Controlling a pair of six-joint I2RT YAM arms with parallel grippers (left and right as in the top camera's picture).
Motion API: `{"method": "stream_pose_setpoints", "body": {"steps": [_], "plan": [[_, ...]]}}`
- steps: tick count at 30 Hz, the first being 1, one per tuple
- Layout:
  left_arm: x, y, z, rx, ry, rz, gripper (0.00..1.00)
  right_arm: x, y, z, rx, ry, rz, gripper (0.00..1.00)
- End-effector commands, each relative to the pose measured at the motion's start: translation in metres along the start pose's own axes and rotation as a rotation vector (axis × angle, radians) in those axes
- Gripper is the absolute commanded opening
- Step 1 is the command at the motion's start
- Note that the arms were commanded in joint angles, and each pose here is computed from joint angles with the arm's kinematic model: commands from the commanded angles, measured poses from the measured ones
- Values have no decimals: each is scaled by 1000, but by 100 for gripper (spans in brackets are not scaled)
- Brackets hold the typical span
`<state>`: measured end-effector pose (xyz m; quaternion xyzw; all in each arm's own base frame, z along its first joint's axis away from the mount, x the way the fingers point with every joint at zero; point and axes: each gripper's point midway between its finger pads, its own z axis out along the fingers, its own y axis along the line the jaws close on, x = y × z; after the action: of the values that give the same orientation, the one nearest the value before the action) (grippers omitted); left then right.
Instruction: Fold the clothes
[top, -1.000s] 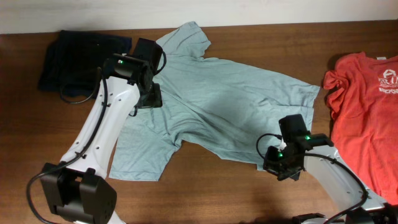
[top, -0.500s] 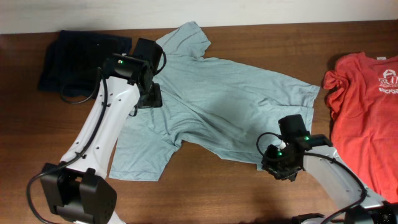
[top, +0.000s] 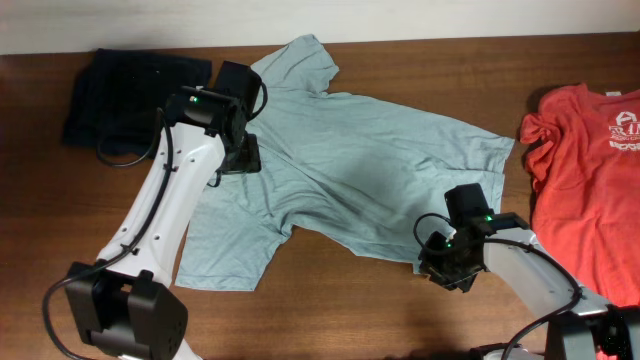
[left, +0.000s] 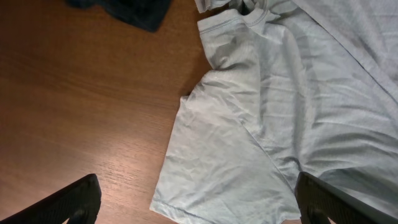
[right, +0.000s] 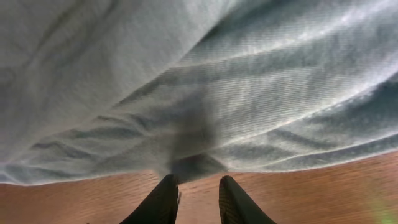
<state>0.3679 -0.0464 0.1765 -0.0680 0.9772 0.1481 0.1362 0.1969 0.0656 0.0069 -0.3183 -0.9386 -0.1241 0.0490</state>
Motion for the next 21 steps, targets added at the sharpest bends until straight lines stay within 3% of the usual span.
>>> {"method": "stream_pose_setpoints", "body": {"steps": [1, 6, 8, 12, 17, 21], "plan": [[0, 1, 3, -16, 3, -4, 99, 3, 0, 3, -3, 11, 45, 30], [0, 1, 3, -16, 3, -4, 99, 0, 2, 3, -13, 1, 60, 32], [0, 1, 3, -16, 3, -4, 99, 0, 2, 3, -13, 1, 65, 43], [0, 1, 3, -16, 4, -4, 99, -1, 2, 3, -15, -1, 82, 52], [0, 1, 3, -16, 3, -4, 99, -1, 2, 3, -13, -4, 85, 51], [0, 1, 3, -16, 3, -4, 99, -2, 4, 3, -19, -9, 83, 37]]}}
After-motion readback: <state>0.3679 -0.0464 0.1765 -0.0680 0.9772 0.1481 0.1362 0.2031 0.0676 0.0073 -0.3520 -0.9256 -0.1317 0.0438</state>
